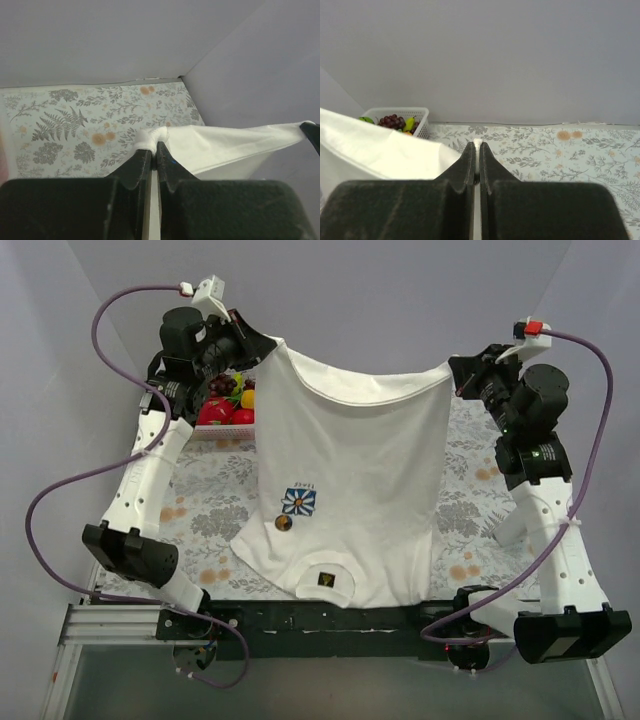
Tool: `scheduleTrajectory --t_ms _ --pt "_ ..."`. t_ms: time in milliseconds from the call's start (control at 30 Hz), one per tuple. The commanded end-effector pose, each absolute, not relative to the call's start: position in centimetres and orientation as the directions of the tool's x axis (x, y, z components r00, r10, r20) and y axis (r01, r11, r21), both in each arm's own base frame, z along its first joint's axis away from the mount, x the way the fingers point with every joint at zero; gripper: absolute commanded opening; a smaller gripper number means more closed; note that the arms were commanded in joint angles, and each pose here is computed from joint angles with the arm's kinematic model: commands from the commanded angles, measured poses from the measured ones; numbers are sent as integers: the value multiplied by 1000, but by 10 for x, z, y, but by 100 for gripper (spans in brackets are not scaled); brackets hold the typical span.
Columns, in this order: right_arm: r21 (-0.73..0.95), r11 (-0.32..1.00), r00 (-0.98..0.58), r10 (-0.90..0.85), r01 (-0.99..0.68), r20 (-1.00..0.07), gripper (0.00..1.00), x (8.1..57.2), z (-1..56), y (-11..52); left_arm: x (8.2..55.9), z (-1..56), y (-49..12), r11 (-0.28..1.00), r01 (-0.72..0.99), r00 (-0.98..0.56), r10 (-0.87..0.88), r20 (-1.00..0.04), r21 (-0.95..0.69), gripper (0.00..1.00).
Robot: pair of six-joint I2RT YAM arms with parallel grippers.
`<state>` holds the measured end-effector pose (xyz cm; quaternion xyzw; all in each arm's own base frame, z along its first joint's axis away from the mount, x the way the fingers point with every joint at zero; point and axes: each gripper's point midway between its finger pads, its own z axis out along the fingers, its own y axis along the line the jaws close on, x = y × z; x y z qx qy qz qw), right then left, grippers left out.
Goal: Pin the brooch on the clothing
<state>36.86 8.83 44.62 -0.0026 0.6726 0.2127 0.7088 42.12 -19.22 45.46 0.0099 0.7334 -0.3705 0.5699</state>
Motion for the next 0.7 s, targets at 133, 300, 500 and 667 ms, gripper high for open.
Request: scheduleTrajectory --t_ms 133,300,500,667 --pt "144 892 485 361 -428 -796 1 244 634 73 341 606 -164 707 587 -6 -483 -875 -394 0" --pt "126 888 549 379 -442 -745 1 192 647 67 287 630 -153 681 635 56 -512 -857 -365 0" --pt "134 880 552 398 -456 -733 1 166 649 65 246 643 -154 616 696 40 -547 -836 -370 0" --pt "117 878 577 400 -464 -712 1 141 658 63 218 654 -154 570 739 34 -564 -825 -359 0"
